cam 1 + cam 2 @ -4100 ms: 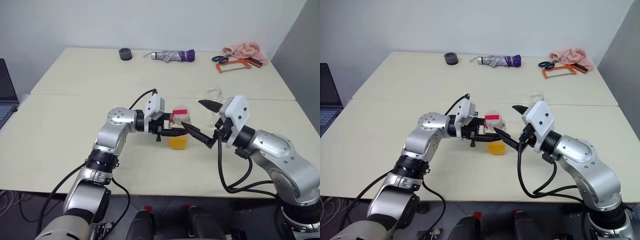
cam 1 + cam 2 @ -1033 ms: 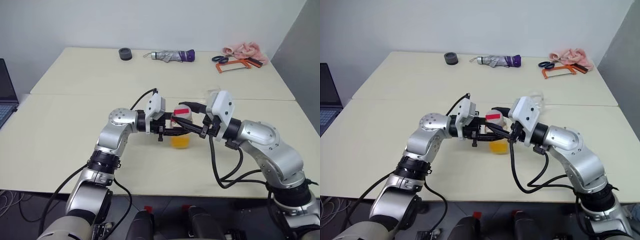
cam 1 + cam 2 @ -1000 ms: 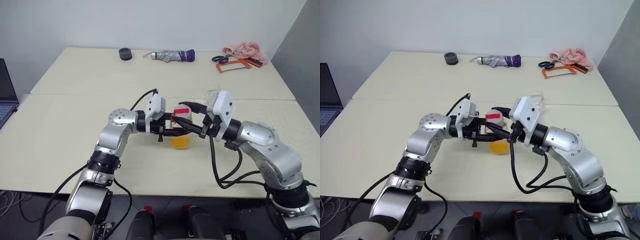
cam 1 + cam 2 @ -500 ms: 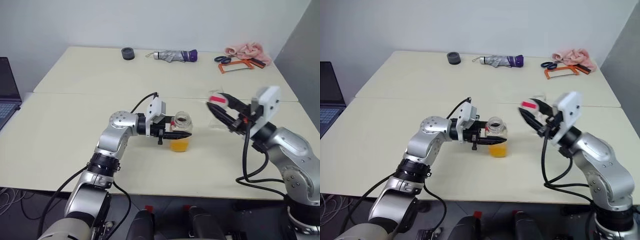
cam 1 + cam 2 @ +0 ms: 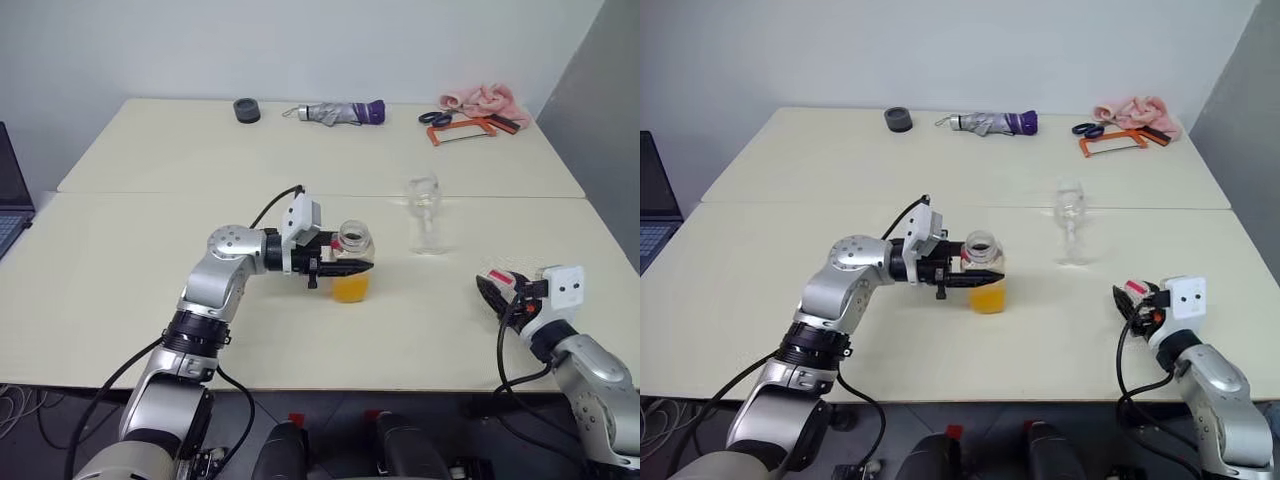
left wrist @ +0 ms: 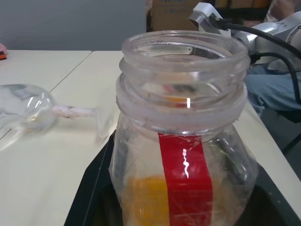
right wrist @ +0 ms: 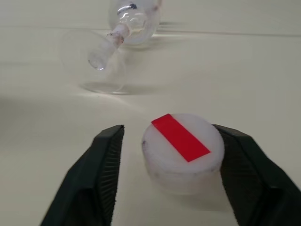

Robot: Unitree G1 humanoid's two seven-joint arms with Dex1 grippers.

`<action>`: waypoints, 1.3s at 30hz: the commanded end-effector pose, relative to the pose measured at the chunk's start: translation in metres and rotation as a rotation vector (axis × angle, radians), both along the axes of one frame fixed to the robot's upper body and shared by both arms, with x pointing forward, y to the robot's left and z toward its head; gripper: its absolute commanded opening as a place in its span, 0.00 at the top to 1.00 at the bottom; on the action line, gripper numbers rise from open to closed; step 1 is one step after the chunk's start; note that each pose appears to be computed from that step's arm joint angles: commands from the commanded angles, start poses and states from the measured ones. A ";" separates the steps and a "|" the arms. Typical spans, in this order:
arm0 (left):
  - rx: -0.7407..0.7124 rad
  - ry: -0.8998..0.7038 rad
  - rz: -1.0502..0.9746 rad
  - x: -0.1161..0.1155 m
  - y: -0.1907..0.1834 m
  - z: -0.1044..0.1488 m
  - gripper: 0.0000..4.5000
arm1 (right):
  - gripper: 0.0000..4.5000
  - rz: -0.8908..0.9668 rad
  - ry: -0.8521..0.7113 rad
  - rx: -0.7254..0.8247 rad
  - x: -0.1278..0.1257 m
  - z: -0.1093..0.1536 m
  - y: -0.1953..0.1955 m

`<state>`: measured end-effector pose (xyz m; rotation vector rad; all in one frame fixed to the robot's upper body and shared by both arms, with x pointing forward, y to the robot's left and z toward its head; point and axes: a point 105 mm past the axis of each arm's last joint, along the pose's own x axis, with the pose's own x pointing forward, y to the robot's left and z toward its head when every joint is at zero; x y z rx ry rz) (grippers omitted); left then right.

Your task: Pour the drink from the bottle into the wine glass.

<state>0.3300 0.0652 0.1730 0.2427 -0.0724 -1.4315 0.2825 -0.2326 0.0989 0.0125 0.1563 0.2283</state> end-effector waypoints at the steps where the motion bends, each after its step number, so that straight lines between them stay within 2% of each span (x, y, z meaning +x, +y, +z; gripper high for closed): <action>1: -0.051 -0.052 0.036 0.002 0.008 0.019 0.60 | 0.01 0.031 -0.009 -0.020 -0.004 0.010 -0.006; 4: -0.081 -0.046 0.102 0.008 0.018 0.023 0.60 | 0.00 0.092 -0.016 -0.088 -0.010 0.019 -0.008; 8: -0.102 -0.062 0.201 0.017 0.033 0.028 0.60 | 0.00 0.185 0.006 -0.253 -0.013 0.022 -0.007; 10: -0.115 -0.078 0.272 0.025 0.043 0.032 0.60 | 0.00 0.214 -0.013 -0.279 -0.012 0.028 -0.005; 14: -0.131 -0.148 0.586 0.054 0.091 0.042 0.60 | 0.00 0.519 -0.156 -0.214 -0.012 0.070 0.068; 17: -0.132 -0.153 0.750 0.066 0.116 0.042 0.60 | 0.00 0.624 -0.252 -0.146 -0.003 0.094 0.111; 21: -0.161 -0.145 0.951 0.079 0.147 0.043 0.60 | 0.00 0.685 -0.295 -0.041 0.013 0.119 0.158; 27: -0.210 -0.150 1.200 0.091 0.186 0.044 0.60 | 0.00 0.806 -0.258 -0.134 0.027 0.110 0.214; 32: -0.243 -0.127 1.290 0.095 0.200 0.040 0.60 | 0.00 0.806 -0.296 -0.255 0.039 0.103 0.233; 39: -0.251 -0.085 1.325 0.098 0.207 0.028 0.60 | 0.00 0.832 -0.329 -0.282 0.040 0.102 0.246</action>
